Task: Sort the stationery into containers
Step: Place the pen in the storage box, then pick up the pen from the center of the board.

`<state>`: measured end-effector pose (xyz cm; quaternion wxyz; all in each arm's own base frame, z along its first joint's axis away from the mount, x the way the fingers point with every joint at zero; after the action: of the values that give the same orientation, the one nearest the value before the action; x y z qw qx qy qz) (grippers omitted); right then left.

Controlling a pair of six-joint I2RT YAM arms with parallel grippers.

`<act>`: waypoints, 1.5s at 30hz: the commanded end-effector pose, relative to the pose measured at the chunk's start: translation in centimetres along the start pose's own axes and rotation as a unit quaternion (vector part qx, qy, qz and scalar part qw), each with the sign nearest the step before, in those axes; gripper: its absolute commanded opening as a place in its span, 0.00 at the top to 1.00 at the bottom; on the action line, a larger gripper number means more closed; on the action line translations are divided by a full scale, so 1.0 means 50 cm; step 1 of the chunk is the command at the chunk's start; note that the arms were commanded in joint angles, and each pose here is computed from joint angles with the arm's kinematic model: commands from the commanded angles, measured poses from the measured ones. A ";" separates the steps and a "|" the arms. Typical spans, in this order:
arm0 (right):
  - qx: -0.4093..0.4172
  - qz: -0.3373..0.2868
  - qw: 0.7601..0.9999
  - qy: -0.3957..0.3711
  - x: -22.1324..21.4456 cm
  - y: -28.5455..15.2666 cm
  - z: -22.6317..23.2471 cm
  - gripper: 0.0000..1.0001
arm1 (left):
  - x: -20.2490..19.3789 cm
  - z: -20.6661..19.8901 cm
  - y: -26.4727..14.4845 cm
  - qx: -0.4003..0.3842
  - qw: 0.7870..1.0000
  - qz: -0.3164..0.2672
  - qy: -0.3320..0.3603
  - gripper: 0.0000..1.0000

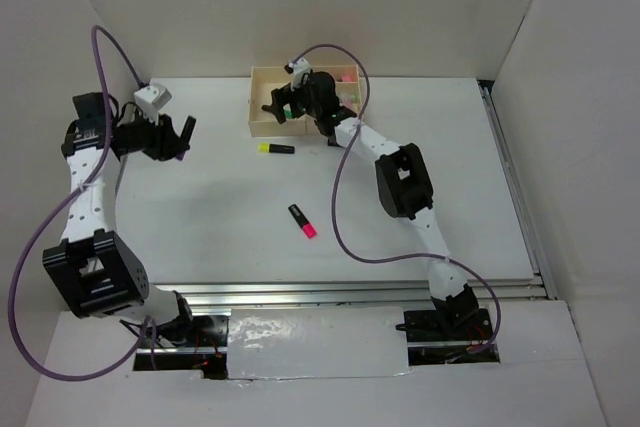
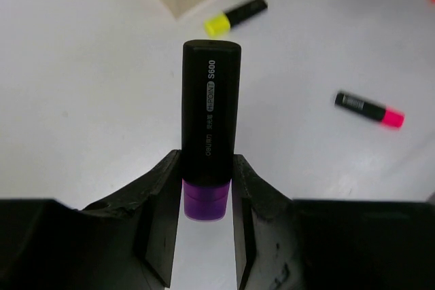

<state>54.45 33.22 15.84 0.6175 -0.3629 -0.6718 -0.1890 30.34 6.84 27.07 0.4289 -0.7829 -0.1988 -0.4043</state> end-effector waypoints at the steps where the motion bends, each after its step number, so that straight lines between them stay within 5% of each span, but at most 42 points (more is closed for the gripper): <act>1: 0.000 -0.104 0.995 -0.007 0.197 -0.090 -0.034 0.00 | 0.149 -0.073 0.024 -0.022 0.990 -0.139 0.013 1.00; 5: 0.006 -0.109 0.994 0.030 0.301 -0.231 -0.071 0.00 | 0.266 -0.112 0.101 -0.018 0.978 -0.205 0.047 1.00; 14: -0.031 0.080 0.986 0.143 0.152 -0.546 -0.097 0.00 | 0.366 -0.086 0.364 -0.017 0.952 -0.304 0.036 1.00; 18: -0.077 0.187 0.957 0.210 0.047 -0.645 -0.091 0.00 | 0.349 -0.048 0.494 -0.013 0.958 -0.286 0.005 0.98; 24: -0.166 0.287 0.884 0.329 -0.035 -0.713 -0.091 0.00 | 0.315 -0.018 0.584 0.030 0.963 -0.266 0.010 0.74; 31: -0.265 0.346 0.803 0.406 -0.102 -0.716 -0.098 0.00 | 0.294 -0.012 0.569 0.065 0.968 -0.242 0.024 0.44; 33: -0.293 0.375 0.776 0.414 -0.126 -0.702 -0.109 0.00 | 0.292 -0.020 0.543 0.077 0.968 -0.236 0.034 0.22; 39: -0.329 0.460 0.695 0.444 -0.197 -0.648 -0.124 0.00 | 0.285 -0.053 0.433 0.101 0.966 -0.226 0.075 0.17; 45: -0.322 0.485 0.681 0.443 -0.229 -0.623 -0.108 0.04 | 0.273 -0.105 0.266 0.094 0.964 -0.240 0.069 0.16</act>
<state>35.25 5.14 10.78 0.7070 -0.6766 0.0407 -0.2016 47.75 -6.81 27.58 0.4277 -0.6705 -0.3657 -0.4836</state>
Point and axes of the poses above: each gripper's point midway between its finger pads, its own y axis out along the fingers, its own z axis along the line the jaws close on, x = y × z, the point moved 9 cm from there along -y, back along the fingers, and after that the axes turned 12 degrees about -y, right-handed, at the moved point
